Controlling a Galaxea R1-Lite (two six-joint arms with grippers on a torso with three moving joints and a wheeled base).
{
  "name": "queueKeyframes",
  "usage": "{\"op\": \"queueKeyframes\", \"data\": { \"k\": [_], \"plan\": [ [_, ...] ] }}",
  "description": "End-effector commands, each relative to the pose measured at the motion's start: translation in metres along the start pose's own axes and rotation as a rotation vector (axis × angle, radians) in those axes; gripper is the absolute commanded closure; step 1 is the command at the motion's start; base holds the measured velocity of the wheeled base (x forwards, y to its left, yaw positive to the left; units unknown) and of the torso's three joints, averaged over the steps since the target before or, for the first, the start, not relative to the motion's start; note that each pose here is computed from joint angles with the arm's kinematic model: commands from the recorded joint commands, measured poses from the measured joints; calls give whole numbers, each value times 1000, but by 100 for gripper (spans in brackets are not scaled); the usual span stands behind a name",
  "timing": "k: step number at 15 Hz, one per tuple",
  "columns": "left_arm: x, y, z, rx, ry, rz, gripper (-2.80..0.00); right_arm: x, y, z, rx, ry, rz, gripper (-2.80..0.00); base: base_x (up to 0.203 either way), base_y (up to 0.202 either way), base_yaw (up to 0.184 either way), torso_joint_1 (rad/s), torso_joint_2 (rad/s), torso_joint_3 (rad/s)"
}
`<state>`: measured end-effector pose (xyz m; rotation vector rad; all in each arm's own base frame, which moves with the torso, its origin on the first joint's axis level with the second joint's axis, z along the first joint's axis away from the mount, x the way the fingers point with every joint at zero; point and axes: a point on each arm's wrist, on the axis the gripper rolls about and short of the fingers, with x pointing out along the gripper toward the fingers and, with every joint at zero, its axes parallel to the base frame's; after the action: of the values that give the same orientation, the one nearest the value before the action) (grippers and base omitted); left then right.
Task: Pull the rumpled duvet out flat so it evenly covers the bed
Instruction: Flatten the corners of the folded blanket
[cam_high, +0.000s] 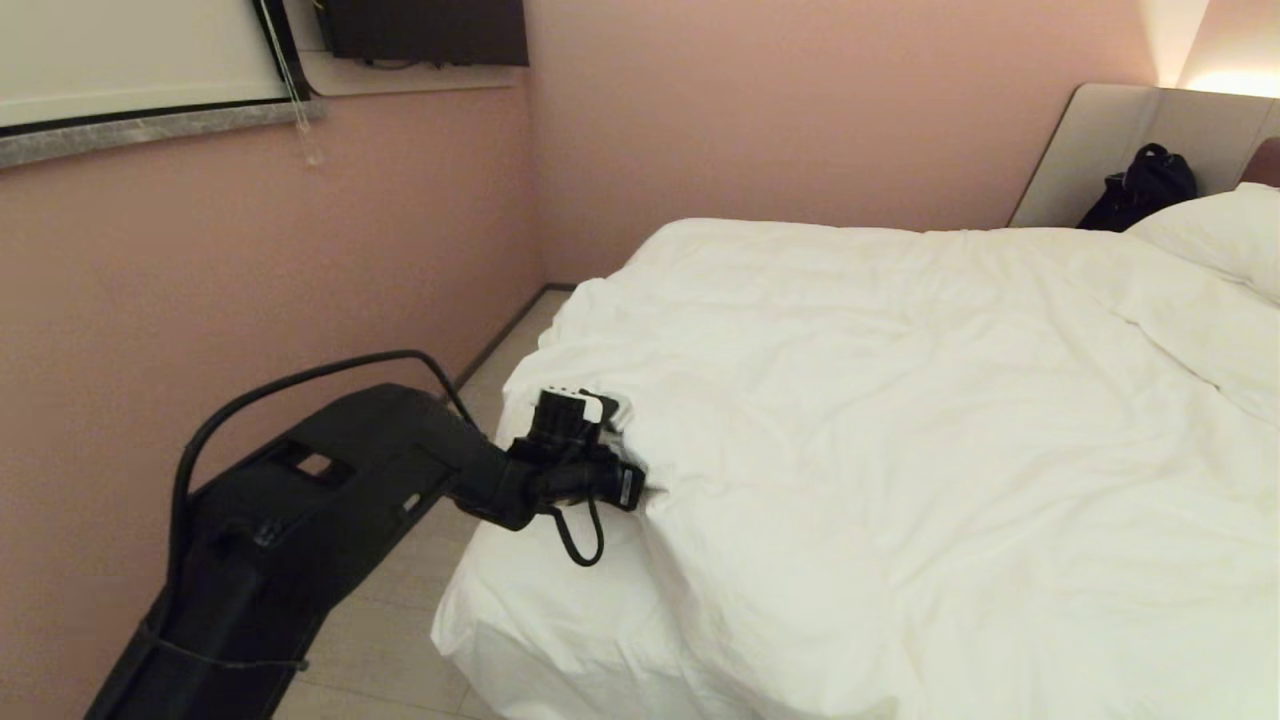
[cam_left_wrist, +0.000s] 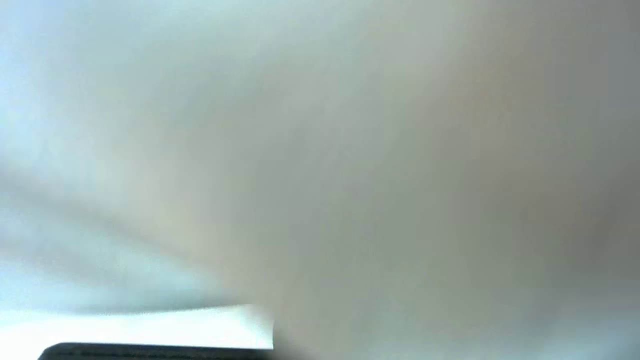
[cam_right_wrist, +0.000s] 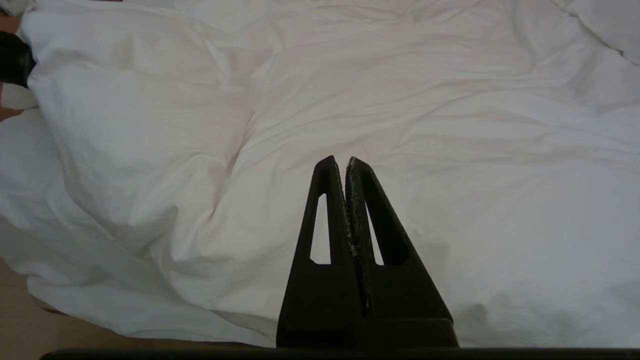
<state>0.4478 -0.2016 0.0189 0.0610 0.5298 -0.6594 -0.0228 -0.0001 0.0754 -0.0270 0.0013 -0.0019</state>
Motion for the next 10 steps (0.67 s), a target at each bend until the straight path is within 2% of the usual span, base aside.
{"op": "queueKeyframes", "data": {
  "k": [1, 5, 6, 10],
  "plan": [
    [-31, -2, 30, 7, -63, 10, 0, 0, 0, 0, -1, -1, 0, 0, 0, 0, 0, 0, 0, 0],
    [-88, -6, 63, -1, -115, 33, 0, 0, 0, 0, -1, 0, 0, 0, 0, 0, 0, 0, 0, 0],
    [-96, -7, 68, -7, -99, 36, 0, 0, 0, 0, -1, 2, 0, 0, 0, 0, 0, 0, 0, 0],
    [-109, -7, 84, 5, -121, 44, 0, 0, 0, 0, -1, 0, 0, 0, 0, 0, 0, 0, 0, 0]
  ]
}}
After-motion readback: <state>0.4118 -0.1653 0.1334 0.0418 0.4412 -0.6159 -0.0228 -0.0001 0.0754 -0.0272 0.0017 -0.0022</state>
